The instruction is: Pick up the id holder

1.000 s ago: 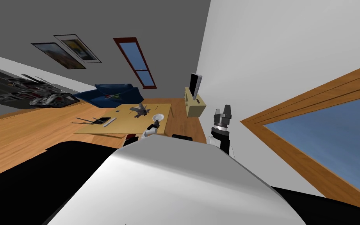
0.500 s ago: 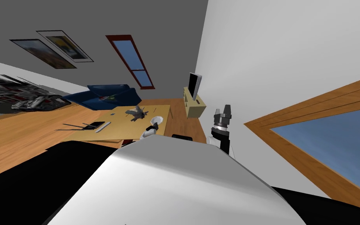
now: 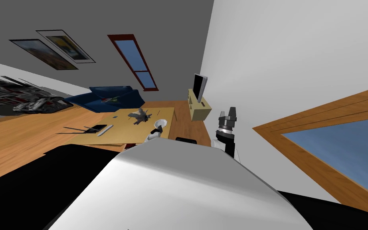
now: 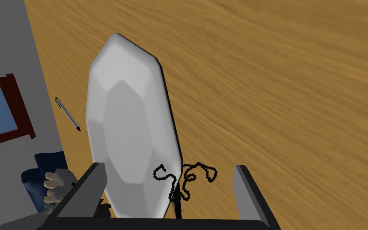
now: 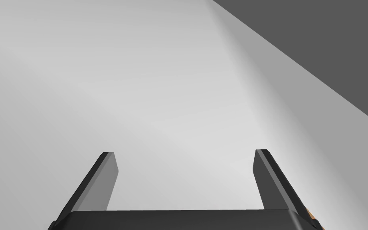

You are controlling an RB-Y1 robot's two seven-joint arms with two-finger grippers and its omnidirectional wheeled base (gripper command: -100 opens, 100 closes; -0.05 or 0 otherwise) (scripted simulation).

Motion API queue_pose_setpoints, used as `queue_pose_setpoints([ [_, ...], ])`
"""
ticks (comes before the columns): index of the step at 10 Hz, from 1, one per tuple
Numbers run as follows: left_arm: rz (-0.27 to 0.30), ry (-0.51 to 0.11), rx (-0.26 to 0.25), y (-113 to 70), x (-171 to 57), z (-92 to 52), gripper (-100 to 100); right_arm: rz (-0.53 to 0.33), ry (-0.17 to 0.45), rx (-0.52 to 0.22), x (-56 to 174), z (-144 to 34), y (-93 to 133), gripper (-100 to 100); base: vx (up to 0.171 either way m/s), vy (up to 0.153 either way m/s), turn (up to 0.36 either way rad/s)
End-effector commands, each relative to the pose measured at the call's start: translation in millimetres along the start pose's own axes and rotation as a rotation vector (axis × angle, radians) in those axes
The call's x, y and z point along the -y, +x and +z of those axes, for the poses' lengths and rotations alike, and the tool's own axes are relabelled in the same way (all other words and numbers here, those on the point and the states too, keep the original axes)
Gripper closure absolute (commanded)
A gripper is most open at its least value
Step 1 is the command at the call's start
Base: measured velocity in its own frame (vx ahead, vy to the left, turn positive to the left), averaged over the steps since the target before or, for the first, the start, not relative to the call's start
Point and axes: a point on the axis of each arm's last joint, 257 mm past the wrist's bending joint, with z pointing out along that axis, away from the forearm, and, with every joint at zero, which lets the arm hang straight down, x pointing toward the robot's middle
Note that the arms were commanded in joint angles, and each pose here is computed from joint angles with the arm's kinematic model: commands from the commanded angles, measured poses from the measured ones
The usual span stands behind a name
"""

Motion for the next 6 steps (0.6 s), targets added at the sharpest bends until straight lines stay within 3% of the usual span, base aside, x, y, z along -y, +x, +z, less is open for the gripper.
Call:
queue_pose_setpoints([
  [1, 0.0, 0.0, 0.0, 0.0, 0.0, 0.0, -100, 0.0, 0.0, 0.0, 0.0, 0.0, 0.0, 0, 0.015, 0.014, 0.0],
  [2, 0.0, 0.002, 0.0, 0.2, 0.2, 0.2, 100, 0.0, 0.0, 0.0, 0.0, 0.0, 0.0, 0, 0.0, 0.0, 0.0],
  [6, 0.0, -0.001, 0.0, 0.1, -0.8, 0.1, 100, 0.0, 0.0, 0.0, 0.0, 0.0, 0.0, 0, 0.0, 0.0, 0.0],
])
